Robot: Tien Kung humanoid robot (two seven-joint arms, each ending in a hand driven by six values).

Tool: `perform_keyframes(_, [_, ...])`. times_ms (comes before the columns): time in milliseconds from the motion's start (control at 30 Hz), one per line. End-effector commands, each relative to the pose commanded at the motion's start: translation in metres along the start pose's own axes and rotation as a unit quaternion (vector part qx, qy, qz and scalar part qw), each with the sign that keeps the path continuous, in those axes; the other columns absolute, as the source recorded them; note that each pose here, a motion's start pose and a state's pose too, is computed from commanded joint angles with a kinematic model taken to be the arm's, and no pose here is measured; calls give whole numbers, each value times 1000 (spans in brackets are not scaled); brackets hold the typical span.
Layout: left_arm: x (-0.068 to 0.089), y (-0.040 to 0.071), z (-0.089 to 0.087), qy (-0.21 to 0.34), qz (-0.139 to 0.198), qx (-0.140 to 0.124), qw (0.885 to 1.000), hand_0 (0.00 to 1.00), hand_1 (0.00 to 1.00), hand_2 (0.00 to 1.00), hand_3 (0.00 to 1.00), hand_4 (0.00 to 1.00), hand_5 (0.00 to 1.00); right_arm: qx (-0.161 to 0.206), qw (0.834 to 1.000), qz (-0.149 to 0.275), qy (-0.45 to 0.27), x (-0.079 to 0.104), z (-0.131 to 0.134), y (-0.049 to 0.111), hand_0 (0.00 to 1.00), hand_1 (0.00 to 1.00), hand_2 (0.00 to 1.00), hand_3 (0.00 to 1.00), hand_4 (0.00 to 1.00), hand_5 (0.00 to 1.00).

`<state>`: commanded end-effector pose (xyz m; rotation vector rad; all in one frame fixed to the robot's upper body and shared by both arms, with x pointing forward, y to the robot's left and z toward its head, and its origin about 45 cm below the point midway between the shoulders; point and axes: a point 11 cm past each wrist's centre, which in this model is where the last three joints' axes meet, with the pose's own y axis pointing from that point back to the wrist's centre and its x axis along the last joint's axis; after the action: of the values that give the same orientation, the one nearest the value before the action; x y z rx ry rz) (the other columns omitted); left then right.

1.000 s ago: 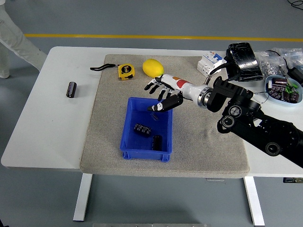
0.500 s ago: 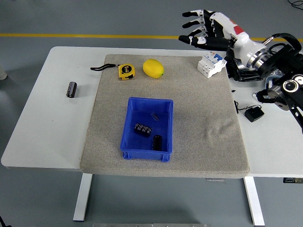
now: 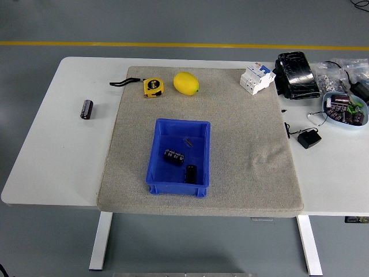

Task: Pick up the battery,place it into the box

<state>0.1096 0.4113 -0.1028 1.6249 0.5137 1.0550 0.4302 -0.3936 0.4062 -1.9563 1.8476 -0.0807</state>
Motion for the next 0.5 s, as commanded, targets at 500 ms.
perform_keyframes(500, [2, 0, 7, 5, 6, -10, 1000, 589, 563, 619, 710, 698, 703, -123, 991, 44, 7, 63, 73, 71, 943, 885, 913, 930, 998, 998])
